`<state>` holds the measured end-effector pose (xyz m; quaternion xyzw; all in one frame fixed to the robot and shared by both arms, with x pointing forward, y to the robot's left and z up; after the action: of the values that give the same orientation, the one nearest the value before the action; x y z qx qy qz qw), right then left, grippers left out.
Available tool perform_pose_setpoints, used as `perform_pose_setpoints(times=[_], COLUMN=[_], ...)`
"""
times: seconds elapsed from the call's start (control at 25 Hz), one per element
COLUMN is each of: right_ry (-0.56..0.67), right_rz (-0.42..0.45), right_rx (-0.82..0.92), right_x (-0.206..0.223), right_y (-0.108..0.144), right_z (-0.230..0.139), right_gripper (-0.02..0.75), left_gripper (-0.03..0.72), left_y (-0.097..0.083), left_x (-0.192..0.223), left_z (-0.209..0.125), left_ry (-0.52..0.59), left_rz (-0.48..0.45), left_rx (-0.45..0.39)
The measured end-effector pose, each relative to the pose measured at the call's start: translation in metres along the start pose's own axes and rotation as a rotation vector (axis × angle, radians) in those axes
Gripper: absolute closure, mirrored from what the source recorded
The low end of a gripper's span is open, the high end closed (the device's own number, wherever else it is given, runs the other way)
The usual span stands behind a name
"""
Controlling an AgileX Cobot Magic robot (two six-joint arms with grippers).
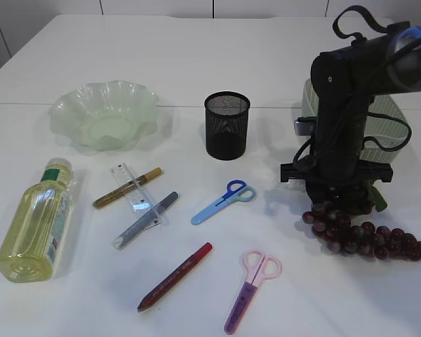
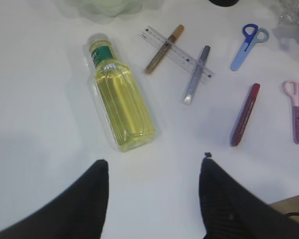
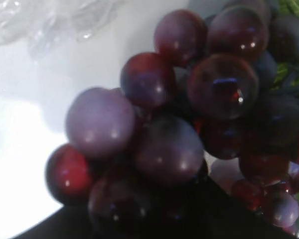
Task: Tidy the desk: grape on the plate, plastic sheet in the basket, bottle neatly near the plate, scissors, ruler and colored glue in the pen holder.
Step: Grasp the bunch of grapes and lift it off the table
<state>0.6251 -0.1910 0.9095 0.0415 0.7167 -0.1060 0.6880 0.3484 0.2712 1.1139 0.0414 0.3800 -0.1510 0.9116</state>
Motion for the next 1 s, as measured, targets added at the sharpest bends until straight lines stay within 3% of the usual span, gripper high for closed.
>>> perform_pose_setpoints(times=[0.36, 0.6, 1.0], right_ry=[0.022, 0.038, 0.049], right_rz=[-0.001, -0.009, -0.008], right_rx=[0.002, -0.001, -0.030], right_x=[0.0054, 0.0056, -0.0035], right_y=[0.0015, 0.0007, -0.0009], right_z=[-0.0001, -0.0016, -0.0054], right_gripper=[0.459, 0.575, 0.594], left_gripper=[0.267, 0.267, 0.267], left_y=[-0.0003, -0.0004, -0.0014], left_x=[0.0000, 0.0000, 0.0000], left_z=[-0.0013, -0.0019, -0.0023], left_ry=[0.013, 0.019, 0.023], left_rz=[-0.003, -0.004, -0.014], left_rx=[0.000, 0.000, -0.005])
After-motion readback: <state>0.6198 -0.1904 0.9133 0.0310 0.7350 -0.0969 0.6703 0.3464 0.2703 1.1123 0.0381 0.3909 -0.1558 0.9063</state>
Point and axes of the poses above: a point on each arm's last joint axis where the gripper is mounted, x pointing out along that axis toward the gripper, y along the wrist's bending axis when the last joint is at zero, z = x × y, the point moved 1 cm from there along x, pointing out along that axis toward the gripper, and after that the axes turned 4 degrees about x, right-handed, at the moved point
